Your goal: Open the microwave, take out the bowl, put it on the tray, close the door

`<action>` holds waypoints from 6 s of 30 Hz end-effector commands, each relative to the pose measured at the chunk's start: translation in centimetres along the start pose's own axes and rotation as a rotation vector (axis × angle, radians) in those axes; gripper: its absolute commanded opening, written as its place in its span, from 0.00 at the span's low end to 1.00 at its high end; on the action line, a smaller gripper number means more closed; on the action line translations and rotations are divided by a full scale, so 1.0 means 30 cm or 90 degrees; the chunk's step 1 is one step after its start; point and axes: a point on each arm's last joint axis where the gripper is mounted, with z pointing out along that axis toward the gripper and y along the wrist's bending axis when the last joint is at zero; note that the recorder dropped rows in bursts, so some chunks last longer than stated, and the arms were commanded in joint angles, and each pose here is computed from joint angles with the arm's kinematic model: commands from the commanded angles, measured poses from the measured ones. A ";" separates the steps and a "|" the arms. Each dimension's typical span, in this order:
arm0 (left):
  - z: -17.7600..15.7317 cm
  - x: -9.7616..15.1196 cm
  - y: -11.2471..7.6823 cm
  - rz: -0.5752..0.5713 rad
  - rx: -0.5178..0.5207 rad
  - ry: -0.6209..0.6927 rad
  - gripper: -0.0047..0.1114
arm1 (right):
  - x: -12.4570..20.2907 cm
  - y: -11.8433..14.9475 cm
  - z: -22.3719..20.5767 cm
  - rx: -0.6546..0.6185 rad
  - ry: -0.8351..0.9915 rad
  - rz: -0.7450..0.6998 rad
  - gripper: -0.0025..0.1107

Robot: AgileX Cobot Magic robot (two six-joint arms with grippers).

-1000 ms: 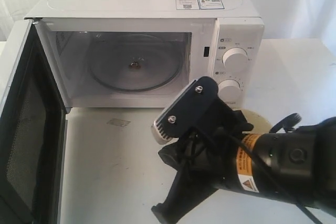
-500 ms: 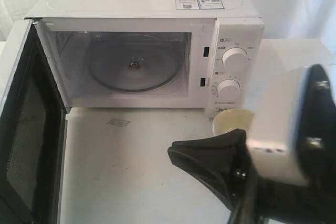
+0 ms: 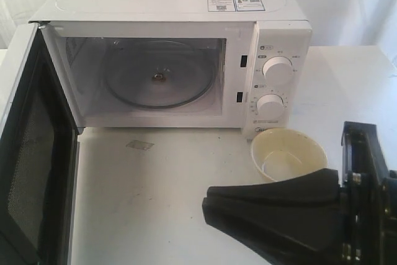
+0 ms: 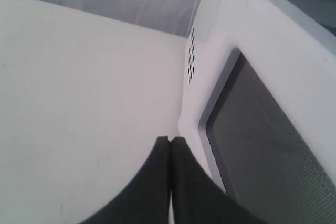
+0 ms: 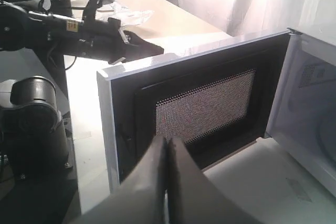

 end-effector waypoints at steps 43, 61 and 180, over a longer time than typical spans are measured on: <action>0.284 -0.239 -0.300 0.124 0.614 0.011 0.04 | 0.028 0.047 0.043 -0.065 0.005 -0.026 0.02; 0.274 -0.239 -0.308 0.120 0.643 0.008 0.04 | 0.087 -0.115 0.268 0.190 -0.084 0.026 0.02; 0.271 -0.219 -0.306 0.161 0.651 0.036 0.04 | 0.329 -0.551 0.603 0.653 -0.154 0.054 0.02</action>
